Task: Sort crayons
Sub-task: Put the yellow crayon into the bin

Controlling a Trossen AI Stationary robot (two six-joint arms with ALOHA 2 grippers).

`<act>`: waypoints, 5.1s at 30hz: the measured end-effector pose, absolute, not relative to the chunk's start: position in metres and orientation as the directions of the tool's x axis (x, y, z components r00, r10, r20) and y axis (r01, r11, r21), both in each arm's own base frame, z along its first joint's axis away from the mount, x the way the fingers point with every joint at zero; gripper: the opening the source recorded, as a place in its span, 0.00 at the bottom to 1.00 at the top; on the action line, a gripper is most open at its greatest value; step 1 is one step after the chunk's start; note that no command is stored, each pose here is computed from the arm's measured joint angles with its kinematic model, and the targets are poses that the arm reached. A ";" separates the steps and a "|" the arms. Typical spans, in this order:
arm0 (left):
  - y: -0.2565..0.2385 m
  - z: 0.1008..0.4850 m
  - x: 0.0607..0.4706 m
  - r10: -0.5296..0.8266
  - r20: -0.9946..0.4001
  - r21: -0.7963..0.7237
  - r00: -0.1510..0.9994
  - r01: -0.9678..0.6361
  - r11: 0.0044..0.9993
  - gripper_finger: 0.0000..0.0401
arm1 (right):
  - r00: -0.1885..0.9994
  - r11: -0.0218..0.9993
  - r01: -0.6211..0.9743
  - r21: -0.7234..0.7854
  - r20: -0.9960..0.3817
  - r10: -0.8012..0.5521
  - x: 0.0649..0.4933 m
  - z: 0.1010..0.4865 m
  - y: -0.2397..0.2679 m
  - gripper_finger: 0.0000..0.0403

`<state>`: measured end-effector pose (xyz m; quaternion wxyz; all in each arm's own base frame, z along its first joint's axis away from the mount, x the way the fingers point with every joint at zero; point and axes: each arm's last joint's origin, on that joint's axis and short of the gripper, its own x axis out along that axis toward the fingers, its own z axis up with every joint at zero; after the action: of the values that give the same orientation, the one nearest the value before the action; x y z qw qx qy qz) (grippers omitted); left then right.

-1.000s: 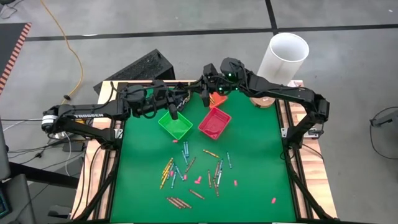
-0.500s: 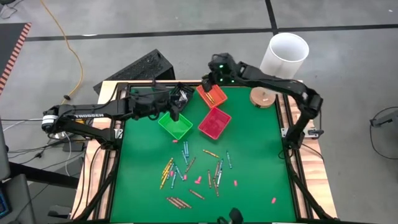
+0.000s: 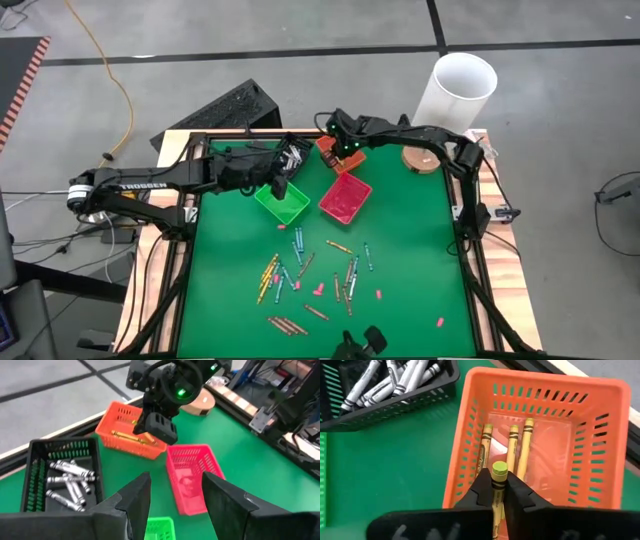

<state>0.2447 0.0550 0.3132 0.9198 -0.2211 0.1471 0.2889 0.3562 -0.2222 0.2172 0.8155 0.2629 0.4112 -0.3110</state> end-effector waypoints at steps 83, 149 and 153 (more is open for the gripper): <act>-0.083 0.153 0.275 0.090 -0.971 -0.127 0.221 -0.797 0.591 0.23 | 0.639 0.819 0.567 0.087 -0.674 -0.371 0.331 0.329 -0.225 0.45; -0.003 0.349 0.246 0.607 -0.066 -0.436 0.792 -0.570 0.697 0.00 | 0.958 0.946 0.223 0.234 -0.232 -0.168 0.236 0.474 -0.134 0.45; 0.007 0.370 0.238 0.625 0.077 -0.419 0.777 -0.544 0.727 0.00 | 0.958 0.951 0.177 0.253 -0.266 -0.108 0.254 0.462 -0.126 0.45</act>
<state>0.2383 0.0067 0.3703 0.9232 -0.1903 -0.1067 0.3164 0.2542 -0.1263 0.4622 0.9797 0.1382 0.1257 -0.0728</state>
